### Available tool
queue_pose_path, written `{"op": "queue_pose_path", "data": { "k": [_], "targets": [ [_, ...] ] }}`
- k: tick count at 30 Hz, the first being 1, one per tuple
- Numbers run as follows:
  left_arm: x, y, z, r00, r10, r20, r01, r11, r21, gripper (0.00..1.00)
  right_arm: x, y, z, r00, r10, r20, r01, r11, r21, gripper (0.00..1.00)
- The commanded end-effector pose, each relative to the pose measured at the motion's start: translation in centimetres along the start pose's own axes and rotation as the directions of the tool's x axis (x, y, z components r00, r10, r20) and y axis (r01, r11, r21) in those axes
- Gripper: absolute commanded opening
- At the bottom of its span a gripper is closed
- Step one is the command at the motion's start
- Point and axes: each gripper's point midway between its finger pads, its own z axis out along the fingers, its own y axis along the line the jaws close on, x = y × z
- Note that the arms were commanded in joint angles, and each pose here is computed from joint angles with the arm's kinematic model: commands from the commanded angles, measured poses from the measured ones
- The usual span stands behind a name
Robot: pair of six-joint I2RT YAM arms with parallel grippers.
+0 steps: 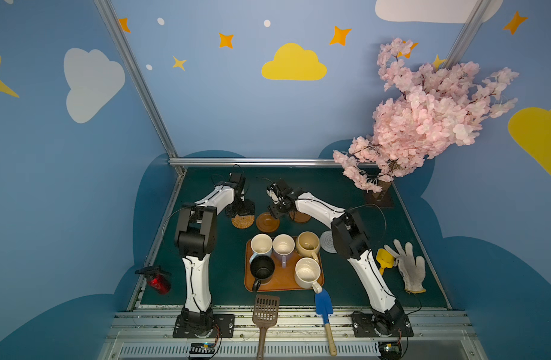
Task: Place cups on coasters
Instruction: Move the coaster to the center of the table.
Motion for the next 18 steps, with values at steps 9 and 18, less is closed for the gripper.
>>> {"op": "queue_pose_path", "data": {
  "k": [9,18],
  "targets": [
    [-0.2,-0.9,-2.2,1.0,-0.005,0.015,0.004,0.999,0.038,0.97,-3.2,0.3,-4.3,0.993,0.027,0.114,-0.026,1.0,-0.008,0.73],
    [-1.5,-0.3,-5.0,0.998,-0.004,0.062,0.005,1.0,-0.015,1.0,-4.4,-1.0,-8.4,0.985,0.022,0.173,-0.022,1.0,-0.003,0.73]
  ]
}}
